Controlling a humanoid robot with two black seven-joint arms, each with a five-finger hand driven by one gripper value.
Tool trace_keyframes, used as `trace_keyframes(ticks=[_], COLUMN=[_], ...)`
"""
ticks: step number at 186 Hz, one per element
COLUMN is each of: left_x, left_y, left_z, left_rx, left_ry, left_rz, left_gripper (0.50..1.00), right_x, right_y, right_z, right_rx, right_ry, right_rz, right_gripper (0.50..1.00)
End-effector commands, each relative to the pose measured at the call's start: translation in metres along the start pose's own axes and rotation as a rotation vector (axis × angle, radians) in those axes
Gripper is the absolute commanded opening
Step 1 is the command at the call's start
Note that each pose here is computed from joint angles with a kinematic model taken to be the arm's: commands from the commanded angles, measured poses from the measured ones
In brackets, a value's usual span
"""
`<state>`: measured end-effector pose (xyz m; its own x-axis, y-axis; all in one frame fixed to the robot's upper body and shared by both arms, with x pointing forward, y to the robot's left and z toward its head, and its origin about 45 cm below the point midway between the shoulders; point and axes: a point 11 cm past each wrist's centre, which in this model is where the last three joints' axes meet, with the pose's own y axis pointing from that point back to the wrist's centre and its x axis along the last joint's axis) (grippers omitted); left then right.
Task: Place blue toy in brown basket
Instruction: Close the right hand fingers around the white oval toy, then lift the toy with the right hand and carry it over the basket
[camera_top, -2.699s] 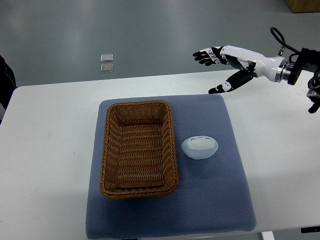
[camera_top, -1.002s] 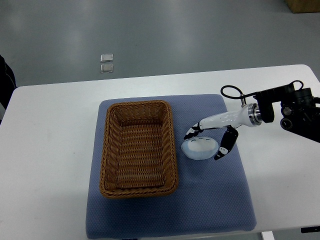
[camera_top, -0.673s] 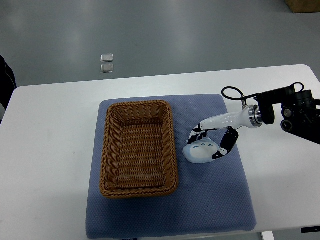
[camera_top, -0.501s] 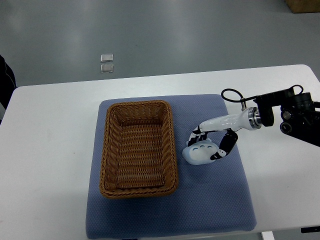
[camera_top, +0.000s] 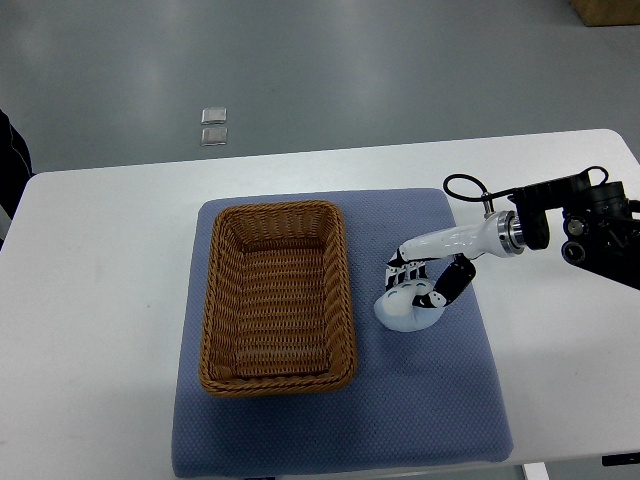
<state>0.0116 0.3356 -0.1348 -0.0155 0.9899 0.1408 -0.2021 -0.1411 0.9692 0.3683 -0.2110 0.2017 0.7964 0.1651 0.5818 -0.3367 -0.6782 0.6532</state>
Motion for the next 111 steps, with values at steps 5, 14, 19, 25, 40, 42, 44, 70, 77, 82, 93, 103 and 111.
trace_keyframes(ticks=[5, 14, 19, 25, 40, 42, 44, 70, 77, 82, 93, 103, 111], left_x=[0.0, 0.0, 0.0, 0.0, 0.0, 0.0, 0.0, 0.0, 0.0, 0.0, 0.0, 0.0, 0.0], left_y=[0.0, 0.0, 0.0, 0.0, 0.0, 0.0, 0.0, 0.0, 0.0, 0.0, 0.0, 0.0, 0.0], left_z=[0.0, 0.0, 0.0, 0.0, 0.0, 0.0, 0.0, 0.0, 0.0, 0.0, 0.0, 0.0, 0.0], left_rx=[0.0, 0.0, 0.0, 0.0, 0.0, 0.0, 0.0, 0.0, 0.0, 0.0, 0.0, 0.0, 0.0], left_ry=[0.0, 0.0, 0.0, 0.0, 0.0, 0.0, 0.0, 0.0, 0.0, 0.0, 0.0, 0.0, 0.0], left_rz=[0.0, 0.0, 0.0, 0.0, 0.0, 0.0, 0.0, 0.0, 0.0, 0.0, 0.0, 0.0, 0.0], left_gripper=[1.0, 1.0, 1.0, 1.0, 1.0, 1.0, 1.0, 1.0, 1.0, 1.0, 1.0, 1.0, 1.0], right_x=[0.012, 0.018, 0.021, 0.024, 0.035, 0.036, 0.038, 0.055, 0.06, 0.064, 0.074, 0.083, 0.089], right_y=[0.006, 0.01, 0.012, 0.013, 0.016, 0.017, 0.018, 0.024, 0.026, 0.026, 0.027, 0.025, 0.024], right_z=[-0.001, -0.001, -0.001, -0.002, -0.005, -0.005, -0.005, -0.01, -0.012, -0.014, -0.021, -0.03, -0.036], right_rx=[-0.006, -0.012, -0.013, -0.014, -0.013, -0.015, -0.016, -0.021, -0.022, -0.021, -0.013, 0.003, 0.016], right_ry=[0.015, 0.023, 0.026, 0.03, 0.045, 0.047, 0.049, 0.076, 0.086, 0.092, 0.113, 0.131, 0.143], right_rz=[0.021, 0.032, 0.036, 0.041, 0.06, 0.062, 0.064, 0.097, 0.104, 0.11, 0.125, 0.146, 0.16], right_gripper=[0.5, 0.5, 0.5, 0.5, 0.5, 0.5, 0.5, 0.5, 0.5, 0.5, 0.5, 0.5, 0.5])
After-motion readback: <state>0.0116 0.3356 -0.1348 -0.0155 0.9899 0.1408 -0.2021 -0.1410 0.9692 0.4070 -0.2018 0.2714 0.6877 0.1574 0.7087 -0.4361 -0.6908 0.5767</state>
